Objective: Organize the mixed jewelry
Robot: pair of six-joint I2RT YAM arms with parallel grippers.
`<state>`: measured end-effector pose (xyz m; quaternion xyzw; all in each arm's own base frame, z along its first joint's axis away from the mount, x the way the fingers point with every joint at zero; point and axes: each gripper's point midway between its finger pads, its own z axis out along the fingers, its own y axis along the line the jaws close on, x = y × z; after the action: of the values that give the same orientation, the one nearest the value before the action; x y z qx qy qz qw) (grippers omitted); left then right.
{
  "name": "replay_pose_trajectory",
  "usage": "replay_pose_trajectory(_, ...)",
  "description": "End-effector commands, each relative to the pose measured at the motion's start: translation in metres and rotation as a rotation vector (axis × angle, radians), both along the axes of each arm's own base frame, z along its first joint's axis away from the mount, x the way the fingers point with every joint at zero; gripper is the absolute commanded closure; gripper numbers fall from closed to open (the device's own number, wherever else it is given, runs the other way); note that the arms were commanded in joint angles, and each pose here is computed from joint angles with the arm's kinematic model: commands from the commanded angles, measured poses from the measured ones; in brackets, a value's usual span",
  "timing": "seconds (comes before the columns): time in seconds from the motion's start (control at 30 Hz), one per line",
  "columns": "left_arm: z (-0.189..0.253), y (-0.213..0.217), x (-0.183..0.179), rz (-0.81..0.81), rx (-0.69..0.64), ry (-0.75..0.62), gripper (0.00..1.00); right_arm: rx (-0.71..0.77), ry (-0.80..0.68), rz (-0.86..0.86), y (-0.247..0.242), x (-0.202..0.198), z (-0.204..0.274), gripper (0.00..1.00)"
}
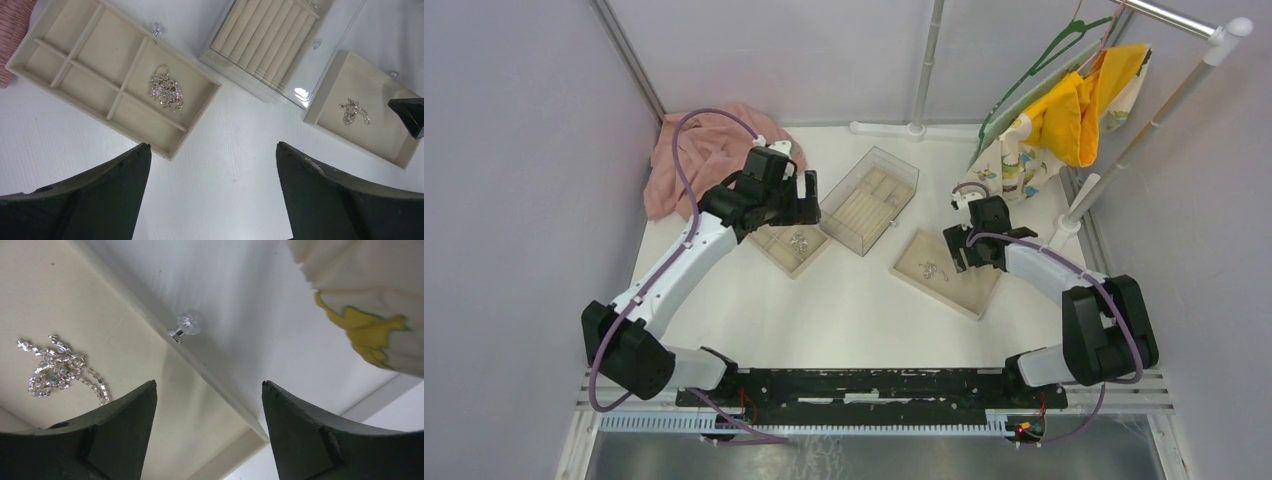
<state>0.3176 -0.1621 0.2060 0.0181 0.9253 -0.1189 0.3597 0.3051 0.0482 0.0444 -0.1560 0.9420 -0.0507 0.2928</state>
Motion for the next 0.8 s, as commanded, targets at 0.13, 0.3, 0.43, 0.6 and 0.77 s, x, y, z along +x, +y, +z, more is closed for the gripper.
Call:
replay_pose_trajectory(0.13,0.002,-0.001,0.015,0.011,0.015,-0.043,0.00,0.117,-0.013,0.002,0.018,0.000,-0.007,0.22)
replay_pose_trajectory(0.3,0.004,-0.006,0.021,-0.001,0.007,-0.047,0.00,0.140,-0.008,-0.049,0.013,-0.018,-0.012,0.39)
replay_pose_trajectory(0.43,0.003,-0.016,0.027,-0.014,-0.025,-0.055,0.00,0.138,0.003,-0.080,0.008,-0.034,-0.017,0.52)
replay_pose_trajectory(0.6,0.003,-0.025,0.039,-0.015,-0.052,-0.056,0.00,0.147,0.010,-0.165,0.000,-0.052,-0.012,0.81)
replay_pose_trajectory(0.77,0.014,-0.036,0.074,-0.007,-0.031,-0.088,0.00,0.271,0.007,-0.282,0.008,-0.071,-0.014,1.00)
